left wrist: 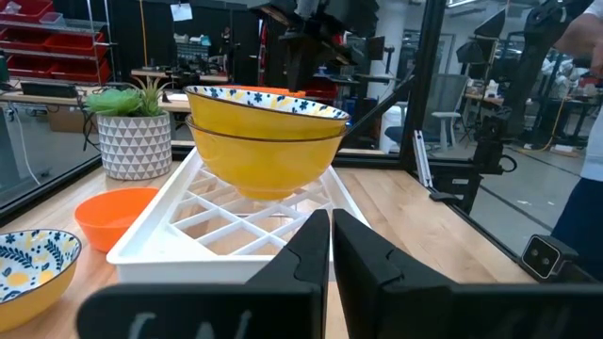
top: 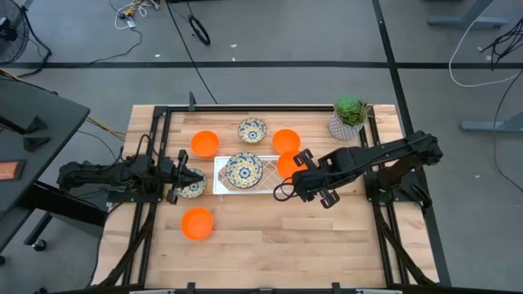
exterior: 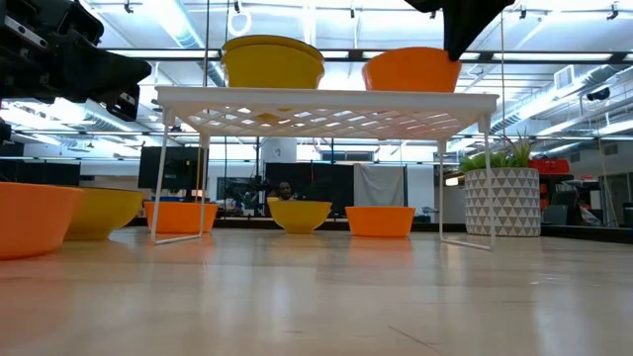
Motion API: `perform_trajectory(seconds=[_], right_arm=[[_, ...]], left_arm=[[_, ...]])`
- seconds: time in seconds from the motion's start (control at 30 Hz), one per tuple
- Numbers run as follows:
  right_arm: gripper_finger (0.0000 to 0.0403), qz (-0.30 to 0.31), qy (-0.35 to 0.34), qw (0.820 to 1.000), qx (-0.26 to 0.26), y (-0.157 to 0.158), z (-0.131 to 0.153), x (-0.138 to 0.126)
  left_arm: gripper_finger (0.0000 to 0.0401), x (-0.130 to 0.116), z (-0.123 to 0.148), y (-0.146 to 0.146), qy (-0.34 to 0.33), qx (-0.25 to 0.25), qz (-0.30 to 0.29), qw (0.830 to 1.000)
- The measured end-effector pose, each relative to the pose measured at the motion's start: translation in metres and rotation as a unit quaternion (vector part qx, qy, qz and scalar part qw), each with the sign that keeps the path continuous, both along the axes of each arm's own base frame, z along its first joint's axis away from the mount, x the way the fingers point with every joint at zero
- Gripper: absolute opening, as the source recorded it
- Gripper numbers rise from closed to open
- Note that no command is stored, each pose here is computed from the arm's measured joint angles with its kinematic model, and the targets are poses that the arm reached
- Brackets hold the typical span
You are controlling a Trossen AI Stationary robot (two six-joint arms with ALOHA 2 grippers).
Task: Pick & Place Mini bowls
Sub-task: Put the orange bowl on the shelf
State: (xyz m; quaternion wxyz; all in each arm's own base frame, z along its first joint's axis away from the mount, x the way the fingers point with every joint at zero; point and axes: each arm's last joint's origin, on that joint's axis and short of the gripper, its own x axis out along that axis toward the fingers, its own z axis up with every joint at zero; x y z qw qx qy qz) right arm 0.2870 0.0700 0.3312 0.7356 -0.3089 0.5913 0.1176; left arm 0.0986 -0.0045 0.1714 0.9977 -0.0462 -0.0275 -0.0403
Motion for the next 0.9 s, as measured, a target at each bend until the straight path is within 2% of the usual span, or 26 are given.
perform_trajectory(seconds=[0.37,0.9], right_arm=[[0.0,0.028,0.0,0.999,0.03,0.0022,0.0001,0.0019],[0.0,0.013,-0.007,0.999,0.035,0.0017,-0.0002,0.0032]], left_arm=[[0.0023,0.0,0.0,0.0,0.0,0.0,0.0,1.0],[0.0023,0.0,0.0,0.0,0.0,0.0,0.0,1.0]])
